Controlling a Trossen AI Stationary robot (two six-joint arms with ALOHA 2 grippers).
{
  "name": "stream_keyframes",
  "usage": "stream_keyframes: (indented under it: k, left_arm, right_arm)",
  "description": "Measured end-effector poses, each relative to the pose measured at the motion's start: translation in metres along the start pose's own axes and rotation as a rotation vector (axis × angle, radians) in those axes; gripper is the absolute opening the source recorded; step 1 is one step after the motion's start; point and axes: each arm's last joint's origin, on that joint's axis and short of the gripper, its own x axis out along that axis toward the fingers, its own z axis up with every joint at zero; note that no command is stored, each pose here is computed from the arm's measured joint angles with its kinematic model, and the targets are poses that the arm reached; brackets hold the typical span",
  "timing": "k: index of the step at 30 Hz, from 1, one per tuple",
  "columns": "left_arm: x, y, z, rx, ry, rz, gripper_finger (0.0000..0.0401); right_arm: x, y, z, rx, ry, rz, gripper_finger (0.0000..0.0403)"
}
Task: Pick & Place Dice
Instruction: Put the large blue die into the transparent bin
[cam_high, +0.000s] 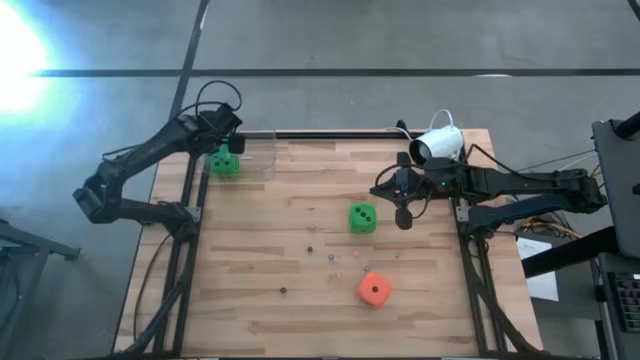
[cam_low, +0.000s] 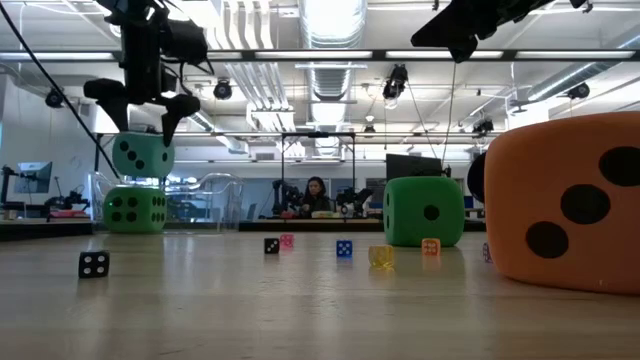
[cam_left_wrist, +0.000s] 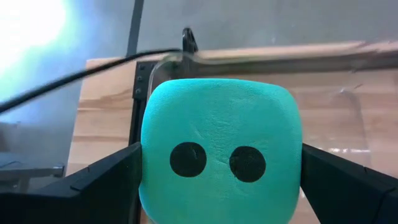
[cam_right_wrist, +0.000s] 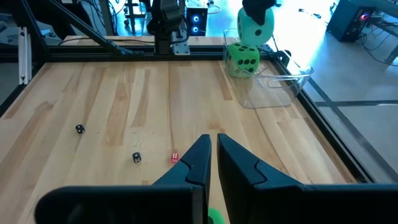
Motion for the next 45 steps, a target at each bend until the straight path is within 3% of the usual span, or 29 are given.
stream_keyframes:
  k: [9,27,35,45]
  left_arm:
    - [0.012,-0.001,-0.012,0.018,0.048,0.001,0.0395]
    - [-0.006,0.005,-0.006,-0.007,0.063,-0.101,0.0395]
    - [0.008,0.003,-0.013,-0.040,-0.053,0.021,0.0395]
    - [0.009,-0.001,-0.010,-0.076,-0.168,-0.024,0.0395]
  right_arm:
    - [0.000,0.000,0.000,0.000,0.000,0.000,0.0027]
    - [0.000,0.000,0.000,0.000,0.000,0.000,0.0027]
    - [0.000,0.000,0.000,0.000,0.000,0.000,0.0027]
    - [0.000,0.000,0.000,0.000,0.000,0.000,0.0027]
